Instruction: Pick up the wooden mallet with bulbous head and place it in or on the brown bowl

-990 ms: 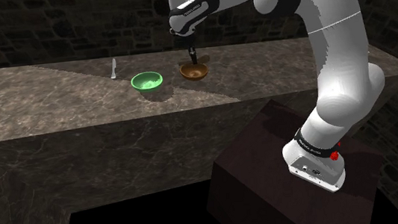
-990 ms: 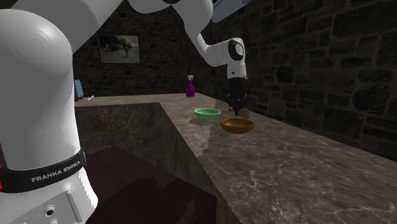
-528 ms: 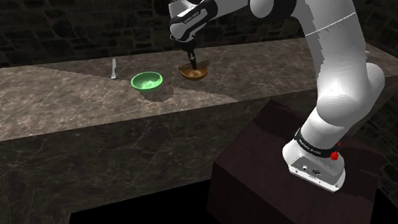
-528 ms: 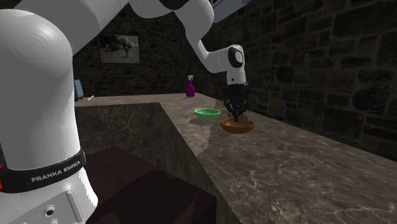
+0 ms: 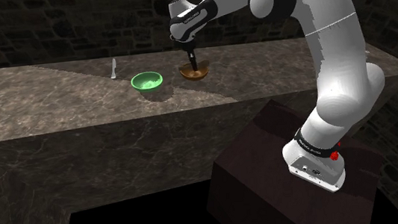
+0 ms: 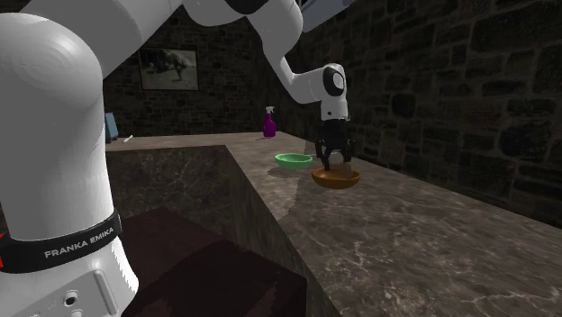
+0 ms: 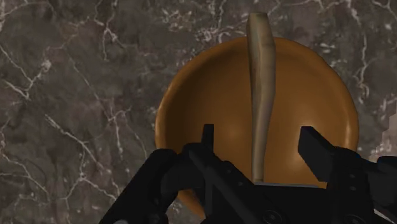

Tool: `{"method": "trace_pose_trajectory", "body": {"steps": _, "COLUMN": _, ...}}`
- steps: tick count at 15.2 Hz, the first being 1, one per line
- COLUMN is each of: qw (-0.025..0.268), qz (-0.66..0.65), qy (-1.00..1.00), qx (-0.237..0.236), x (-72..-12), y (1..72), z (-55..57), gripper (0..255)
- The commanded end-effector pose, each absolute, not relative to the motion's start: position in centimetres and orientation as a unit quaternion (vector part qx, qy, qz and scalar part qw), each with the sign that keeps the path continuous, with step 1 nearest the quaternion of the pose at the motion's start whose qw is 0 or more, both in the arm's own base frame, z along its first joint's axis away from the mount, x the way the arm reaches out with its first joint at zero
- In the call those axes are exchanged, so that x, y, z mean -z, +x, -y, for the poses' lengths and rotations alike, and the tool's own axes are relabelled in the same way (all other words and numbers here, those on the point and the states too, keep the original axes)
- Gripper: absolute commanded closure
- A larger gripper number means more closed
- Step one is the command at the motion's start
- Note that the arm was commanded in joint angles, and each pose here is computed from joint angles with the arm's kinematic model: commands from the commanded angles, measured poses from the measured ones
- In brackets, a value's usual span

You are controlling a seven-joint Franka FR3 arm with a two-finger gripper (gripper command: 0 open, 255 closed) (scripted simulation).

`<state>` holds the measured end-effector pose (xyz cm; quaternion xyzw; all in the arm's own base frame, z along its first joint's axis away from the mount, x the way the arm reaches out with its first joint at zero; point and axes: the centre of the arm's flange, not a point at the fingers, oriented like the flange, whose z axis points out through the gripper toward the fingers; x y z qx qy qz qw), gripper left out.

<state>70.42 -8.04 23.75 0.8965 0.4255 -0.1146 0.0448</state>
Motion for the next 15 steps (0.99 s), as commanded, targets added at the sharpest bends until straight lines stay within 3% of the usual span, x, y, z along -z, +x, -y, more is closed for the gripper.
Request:
{"method": "trace_pose_trajectory", "body": {"steps": 1, "qw": 0.045, "qz": -0.425, "qy": 0.897, "qx": 0.115, "x": -23.7, "y": 70.4, "z": 8.1, "gripper": 0}}
{"method": "trace_pose_trajectory", "body": {"steps": 4, "qw": 0.045, "qz": -0.425, "qy": 0.897, "qx": 0.115, "x": -23.7, "y": 70.4, "z": 8.1, "gripper": 0}}
{"method": "trace_pose_trajectory", "body": {"steps": 8, "qw": 0.045, "qz": -0.425, "qy": 0.897, "qx": 0.115, "x": -28.6, "y": 71.2, "z": 7.2, "gripper": 0}}
{"method": "trace_pose_trajectory", "body": {"steps": 15, "qw": 0.045, "qz": -0.425, "qy": 0.897, "qx": 0.115, "x": -28.6, "y": 71.2, "z": 7.2, "gripper": 0}}
